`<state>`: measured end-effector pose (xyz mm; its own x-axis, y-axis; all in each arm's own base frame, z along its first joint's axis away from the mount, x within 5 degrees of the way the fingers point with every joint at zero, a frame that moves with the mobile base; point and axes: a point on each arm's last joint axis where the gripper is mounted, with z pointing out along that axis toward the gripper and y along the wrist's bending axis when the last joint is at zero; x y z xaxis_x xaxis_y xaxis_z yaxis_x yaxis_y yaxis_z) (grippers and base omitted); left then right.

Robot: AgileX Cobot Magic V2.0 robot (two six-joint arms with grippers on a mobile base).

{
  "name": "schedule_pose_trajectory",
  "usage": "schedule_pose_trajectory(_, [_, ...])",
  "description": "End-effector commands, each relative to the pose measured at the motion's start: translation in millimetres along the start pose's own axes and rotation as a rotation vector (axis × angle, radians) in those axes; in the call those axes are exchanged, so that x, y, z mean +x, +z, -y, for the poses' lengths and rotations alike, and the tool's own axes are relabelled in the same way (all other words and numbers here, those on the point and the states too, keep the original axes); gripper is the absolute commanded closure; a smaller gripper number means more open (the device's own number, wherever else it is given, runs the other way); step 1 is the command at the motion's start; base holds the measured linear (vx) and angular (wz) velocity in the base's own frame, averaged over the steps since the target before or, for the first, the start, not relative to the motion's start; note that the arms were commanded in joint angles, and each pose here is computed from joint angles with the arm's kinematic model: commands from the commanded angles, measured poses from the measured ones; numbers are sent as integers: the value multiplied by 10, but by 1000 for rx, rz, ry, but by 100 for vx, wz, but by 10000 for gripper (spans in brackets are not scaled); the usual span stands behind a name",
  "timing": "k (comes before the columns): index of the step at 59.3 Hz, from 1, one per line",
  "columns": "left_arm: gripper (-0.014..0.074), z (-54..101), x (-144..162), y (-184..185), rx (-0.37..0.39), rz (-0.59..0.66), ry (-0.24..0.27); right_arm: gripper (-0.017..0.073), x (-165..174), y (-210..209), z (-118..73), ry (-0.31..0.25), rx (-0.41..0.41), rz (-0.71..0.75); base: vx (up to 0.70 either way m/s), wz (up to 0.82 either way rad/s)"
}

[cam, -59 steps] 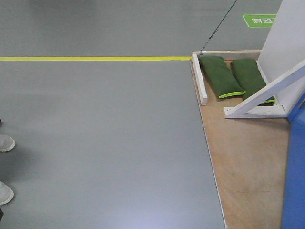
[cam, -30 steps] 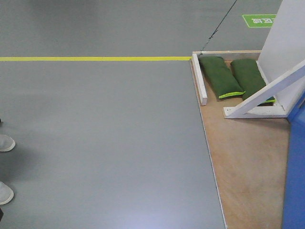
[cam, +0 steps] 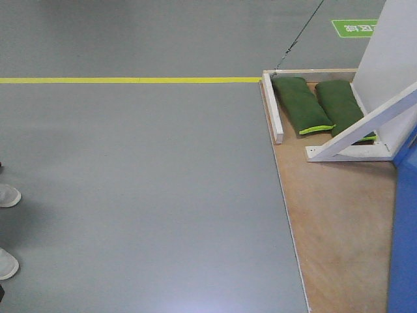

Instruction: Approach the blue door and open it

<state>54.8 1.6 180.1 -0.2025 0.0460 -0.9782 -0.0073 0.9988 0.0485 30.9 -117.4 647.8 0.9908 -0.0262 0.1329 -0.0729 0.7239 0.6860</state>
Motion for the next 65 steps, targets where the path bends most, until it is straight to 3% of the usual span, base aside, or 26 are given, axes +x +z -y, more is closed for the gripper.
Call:
schedule_pose_trajectory(1, [521, 1, -166, -40, 7, 124, -8, 547, -65, 81, 71, -39, 9, 68, 0, 0])
schedule_pose_trajectory(22, [521, 1, -166, -40, 7, 124, -8, 547, -107, 429, 778, -120, 161, 66, 0, 0])
schedule_pose_trajectory(32, [521, 1, -166, -40, 7, 124, -8, 547, -38, 590, 1208, -177, 234, -76, 0, 0])
schedule_pose_trajectory(40, [521, 1, -166, -40, 7, 124, -8, 547, 43, 647, 1473, -187, 285, -239, 0, 0])
schedule_pose_trajectory(53, [521, 1, -166, -40, 7, 124, -8, 547, 234, 591, 1706, -70, 340, -595, 0, 0])
schedule_pose_trajectory(65, [521, 1, -166, -40, 7, 124, -8, 547, 403, 436, 1660, 50, 321, -885, 0, 0])
